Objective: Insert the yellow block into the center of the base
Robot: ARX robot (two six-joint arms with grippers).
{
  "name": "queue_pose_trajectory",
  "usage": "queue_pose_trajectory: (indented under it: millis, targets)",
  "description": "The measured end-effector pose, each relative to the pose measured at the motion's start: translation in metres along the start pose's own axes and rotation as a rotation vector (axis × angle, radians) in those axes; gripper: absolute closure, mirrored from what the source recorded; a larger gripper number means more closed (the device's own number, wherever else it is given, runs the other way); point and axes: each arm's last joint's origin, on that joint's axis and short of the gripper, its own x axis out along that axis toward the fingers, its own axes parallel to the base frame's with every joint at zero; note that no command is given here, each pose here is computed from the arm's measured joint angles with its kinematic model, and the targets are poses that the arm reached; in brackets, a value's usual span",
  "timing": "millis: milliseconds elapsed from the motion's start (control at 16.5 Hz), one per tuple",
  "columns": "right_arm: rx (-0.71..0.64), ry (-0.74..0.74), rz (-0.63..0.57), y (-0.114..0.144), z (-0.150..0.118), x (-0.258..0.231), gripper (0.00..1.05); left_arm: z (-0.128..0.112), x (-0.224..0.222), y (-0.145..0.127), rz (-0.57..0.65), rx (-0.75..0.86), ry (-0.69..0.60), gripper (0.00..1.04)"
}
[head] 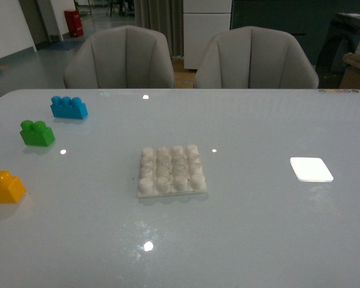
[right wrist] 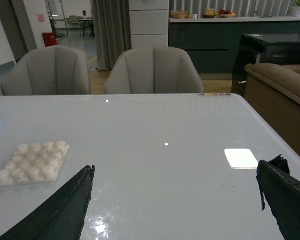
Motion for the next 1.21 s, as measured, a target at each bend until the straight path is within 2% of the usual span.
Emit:
queue_pose_trajectory:
  millis: [242, 363, 484, 666, 787, 908, 1029, 1210]
  targets:
    - [0.000, -0.001, 0.000, 0.000, 0.000, 0.000, 0.06, 0.012, 0.029, 0.006, -0.084, 0.005, -0.019, 0.07]
    - [0.000, -0.001, 0.000, 0.000, 0.000, 0.000, 0.06, 0.030, 0.067, 0.008, -0.145, 0.064, -0.026, 0.07]
    - [0.000, -0.001, 0.000, 0.000, 0.000, 0.000, 0.06, 0.053, 0.128, 0.010, -0.184, 0.132, -0.013, 0.07]
    - [0.000, 0.000, 0.000, 0.000, 0.000, 0.000, 0.06, 0.036, 0.208, 0.030, -0.186, 0.167, 0.226, 0.07]
    - [0.000, -0.001, 0.000, 0.000, 0.000, 0.000, 0.06, 0.032, 0.242, 0.056, -0.162, 0.164, 0.312, 0.07]
    - [0.000, 0.000, 0.000, 0.000, 0.000, 0.000, 0.06, 0.034, 0.249, 0.071, -0.164, 0.168, 0.343, 0.07]
    - [0.000, -0.001, 0.000, 0.000, 0.000, 0.000, 0.06, 0.024, 0.251, 0.079, -0.205, 0.154, 0.392, 0.07]
    - [0.000, -0.001, 0.000, 0.000, 0.000, 0.000, 0.06, 0.017, 0.253, 0.083, -0.236, 0.125, 0.404, 0.07]
